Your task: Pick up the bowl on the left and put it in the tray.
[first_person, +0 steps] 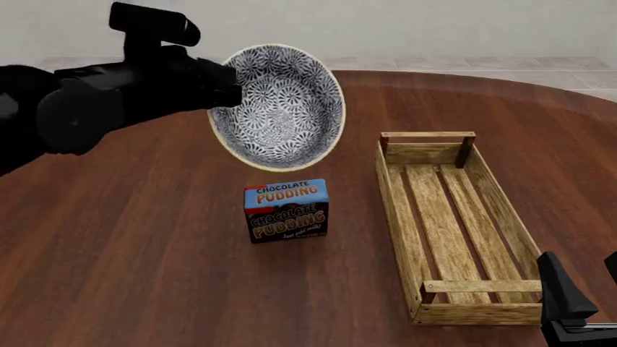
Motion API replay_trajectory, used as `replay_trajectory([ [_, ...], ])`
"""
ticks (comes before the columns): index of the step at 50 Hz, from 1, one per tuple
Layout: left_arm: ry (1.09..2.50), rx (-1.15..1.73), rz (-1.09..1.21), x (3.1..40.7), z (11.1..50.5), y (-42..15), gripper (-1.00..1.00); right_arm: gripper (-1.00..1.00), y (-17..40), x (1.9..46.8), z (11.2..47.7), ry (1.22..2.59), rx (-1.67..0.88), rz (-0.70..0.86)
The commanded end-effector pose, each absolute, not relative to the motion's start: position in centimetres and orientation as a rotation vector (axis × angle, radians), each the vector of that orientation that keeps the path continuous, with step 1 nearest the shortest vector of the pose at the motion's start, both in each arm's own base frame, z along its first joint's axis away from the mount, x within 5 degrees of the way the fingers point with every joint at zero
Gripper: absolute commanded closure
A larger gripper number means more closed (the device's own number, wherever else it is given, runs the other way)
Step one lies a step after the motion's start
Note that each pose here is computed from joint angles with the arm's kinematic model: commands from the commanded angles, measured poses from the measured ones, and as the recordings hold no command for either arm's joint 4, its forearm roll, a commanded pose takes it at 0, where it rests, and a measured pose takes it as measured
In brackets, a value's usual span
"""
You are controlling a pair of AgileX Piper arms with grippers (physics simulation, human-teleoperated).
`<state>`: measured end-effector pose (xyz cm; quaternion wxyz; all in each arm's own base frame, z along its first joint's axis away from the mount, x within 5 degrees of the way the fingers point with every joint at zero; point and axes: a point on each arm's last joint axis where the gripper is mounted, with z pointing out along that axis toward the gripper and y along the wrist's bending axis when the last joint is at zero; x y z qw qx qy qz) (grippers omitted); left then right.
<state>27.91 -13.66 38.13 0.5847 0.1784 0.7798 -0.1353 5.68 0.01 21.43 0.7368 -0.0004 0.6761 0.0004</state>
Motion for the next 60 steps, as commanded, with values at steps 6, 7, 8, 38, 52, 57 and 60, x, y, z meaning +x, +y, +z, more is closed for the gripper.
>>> replay_trajectory([
  [6,1.815,0.409,-0.400,27.6,38.1,-15.4,1.00,-1.00,0.0,5.7,21.4,1.485,-0.001,0.001],
  [7,1.814,0.411,-0.402,27.6,38.1,-15.5,1.00,-1.00,0.0,5.7,21.4,1.485,-0.001,0.001],
  [8,1.813,0.414,-0.405,27.5,38.1,-15.6,1.00,-1.00,0.0,5.7,21.4,1.485,-0.001,0.001],
  [38,1.758,0.488,-0.493,24.4,40.1,-17.3,1.00,-1.00,0.0,5.7,21.4,1.485,-0.001,0.001],
  [52,1.754,0.541,-0.508,24.2,40.0,-18.7,1.00,-1.00,0.0,5.7,21.4,1.485,-0.001,0.001],
  [57,1.744,0.562,-0.515,23.9,40.4,-19.1,1.00,-1.00,0.0,5.7,21.4,1.485,-0.001,0.001],
  [60,1.741,0.575,-0.520,23.7,40.5,-19.4,1.00,-1.00,0.0,5.7,21.4,1.485,-0.001,0.001],
])
